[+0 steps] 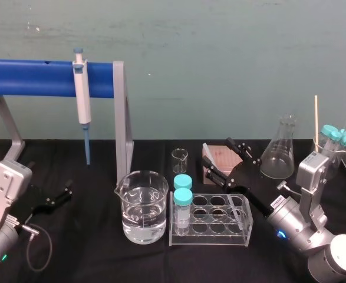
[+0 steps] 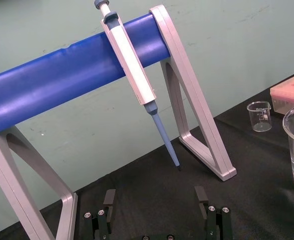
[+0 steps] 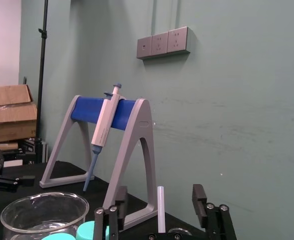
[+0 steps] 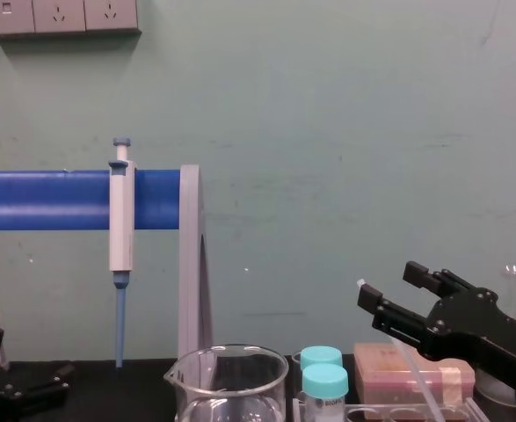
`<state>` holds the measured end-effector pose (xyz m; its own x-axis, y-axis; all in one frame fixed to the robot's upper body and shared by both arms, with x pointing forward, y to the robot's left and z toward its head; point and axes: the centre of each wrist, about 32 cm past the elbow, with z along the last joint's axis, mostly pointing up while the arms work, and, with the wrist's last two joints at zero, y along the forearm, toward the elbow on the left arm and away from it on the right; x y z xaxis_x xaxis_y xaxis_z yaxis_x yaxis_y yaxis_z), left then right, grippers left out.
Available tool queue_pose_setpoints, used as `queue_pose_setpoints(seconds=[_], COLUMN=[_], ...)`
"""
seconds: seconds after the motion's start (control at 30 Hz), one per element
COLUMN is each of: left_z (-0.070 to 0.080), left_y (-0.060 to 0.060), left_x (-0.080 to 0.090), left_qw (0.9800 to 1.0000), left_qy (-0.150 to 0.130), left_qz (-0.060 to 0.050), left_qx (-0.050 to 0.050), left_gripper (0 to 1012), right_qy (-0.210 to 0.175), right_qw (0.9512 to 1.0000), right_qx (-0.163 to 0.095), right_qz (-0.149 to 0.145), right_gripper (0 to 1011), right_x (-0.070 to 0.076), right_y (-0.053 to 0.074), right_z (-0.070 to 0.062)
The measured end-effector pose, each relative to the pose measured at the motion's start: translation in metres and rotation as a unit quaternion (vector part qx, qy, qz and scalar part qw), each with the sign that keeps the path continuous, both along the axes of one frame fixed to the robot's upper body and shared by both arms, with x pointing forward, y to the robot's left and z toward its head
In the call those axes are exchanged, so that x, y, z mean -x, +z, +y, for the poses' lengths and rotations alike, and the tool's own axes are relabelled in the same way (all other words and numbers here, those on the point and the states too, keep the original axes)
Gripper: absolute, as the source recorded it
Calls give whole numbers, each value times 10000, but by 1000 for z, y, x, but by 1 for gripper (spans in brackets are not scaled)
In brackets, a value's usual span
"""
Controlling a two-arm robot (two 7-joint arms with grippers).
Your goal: Pick up the stirring rod with one hand, then place it down.
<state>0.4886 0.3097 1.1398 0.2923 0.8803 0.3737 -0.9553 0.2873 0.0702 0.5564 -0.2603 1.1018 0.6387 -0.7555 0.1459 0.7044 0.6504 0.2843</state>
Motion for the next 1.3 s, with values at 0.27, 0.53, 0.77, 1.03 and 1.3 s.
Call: queue_pose_setpoints(seconds=[0.27, 0.53, 0.77, 1.03, 1.3], left_z=[0, 0, 0, 0, 0], left_y=[0, 0, 0, 0, 0], left_x=[0, 0, 0, 0, 0], left_qw=[10000, 10000, 10000, 10000, 10000], left_qy=[0, 0, 0, 0, 0], left_qz=[0, 0, 0, 0, 0], left_qx=[0, 0, 0, 0, 0], left_gripper=[1000, 1000, 1000, 1000, 1000], right_qy=[0, -35, -653, -1527, -1988], right_qw=[10000, 10000, 9976, 9875, 9785], right_qx=[0, 8, -60, -344, -358], right_qz=[0, -18, -214, -192, 422], right_gripper=[1002, 1003, 1003, 1003, 1003], right_x=[0, 1, 10, 25, 39], right_y=[0, 1, 14, 29, 32], right_z=[0, 0, 0, -10, -21])
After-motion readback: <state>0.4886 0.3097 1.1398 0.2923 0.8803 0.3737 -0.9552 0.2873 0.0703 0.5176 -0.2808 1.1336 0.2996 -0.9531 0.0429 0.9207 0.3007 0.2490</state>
